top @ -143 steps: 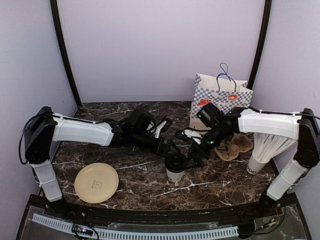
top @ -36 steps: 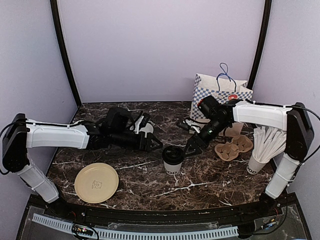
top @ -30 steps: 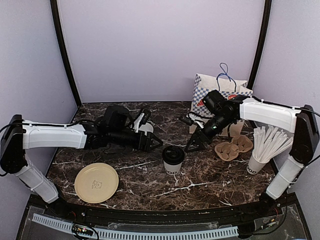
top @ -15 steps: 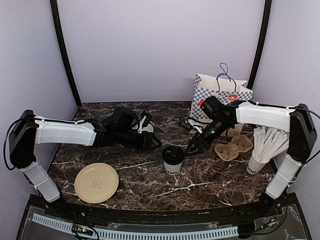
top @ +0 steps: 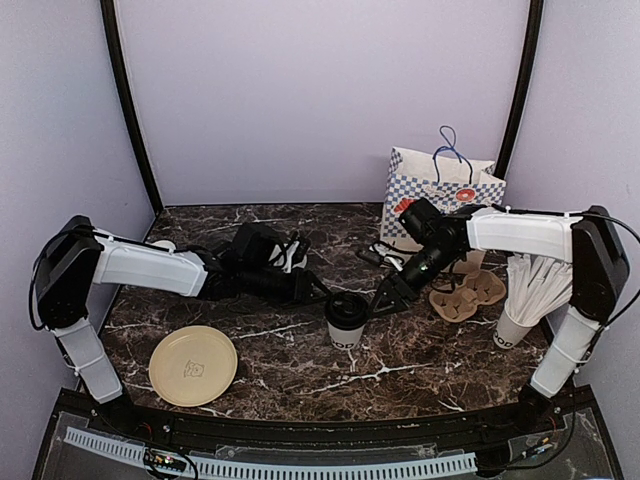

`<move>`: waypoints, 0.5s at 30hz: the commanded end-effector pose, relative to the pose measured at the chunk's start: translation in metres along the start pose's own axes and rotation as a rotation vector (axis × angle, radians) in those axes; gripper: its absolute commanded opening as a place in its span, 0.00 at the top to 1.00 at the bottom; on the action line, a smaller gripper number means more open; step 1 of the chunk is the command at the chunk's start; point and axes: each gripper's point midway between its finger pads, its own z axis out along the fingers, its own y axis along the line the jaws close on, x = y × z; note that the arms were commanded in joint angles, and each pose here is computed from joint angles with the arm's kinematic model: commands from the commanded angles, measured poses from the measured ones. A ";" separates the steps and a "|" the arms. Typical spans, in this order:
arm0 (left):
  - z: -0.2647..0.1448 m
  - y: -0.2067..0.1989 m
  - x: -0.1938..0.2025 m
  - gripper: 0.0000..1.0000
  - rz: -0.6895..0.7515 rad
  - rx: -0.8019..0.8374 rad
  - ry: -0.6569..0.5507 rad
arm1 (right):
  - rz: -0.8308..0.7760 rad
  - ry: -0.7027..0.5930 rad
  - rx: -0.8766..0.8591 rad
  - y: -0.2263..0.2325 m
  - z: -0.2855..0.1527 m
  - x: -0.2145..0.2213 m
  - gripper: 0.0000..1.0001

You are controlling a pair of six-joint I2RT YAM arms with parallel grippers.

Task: Pack the takeout coffee

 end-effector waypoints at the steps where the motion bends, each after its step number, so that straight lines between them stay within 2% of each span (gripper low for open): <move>1: -0.001 -0.002 -0.001 0.56 -0.013 0.020 -0.002 | 0.016 -0.002 -0.018 -0.004 0.006 0.001 0.32; 15: 0.003 0.039 0.037 0.60 -0.074 -0.080 0.069 | 0.096 0.032 -0.008 -0.024 0.024 0.003 0.33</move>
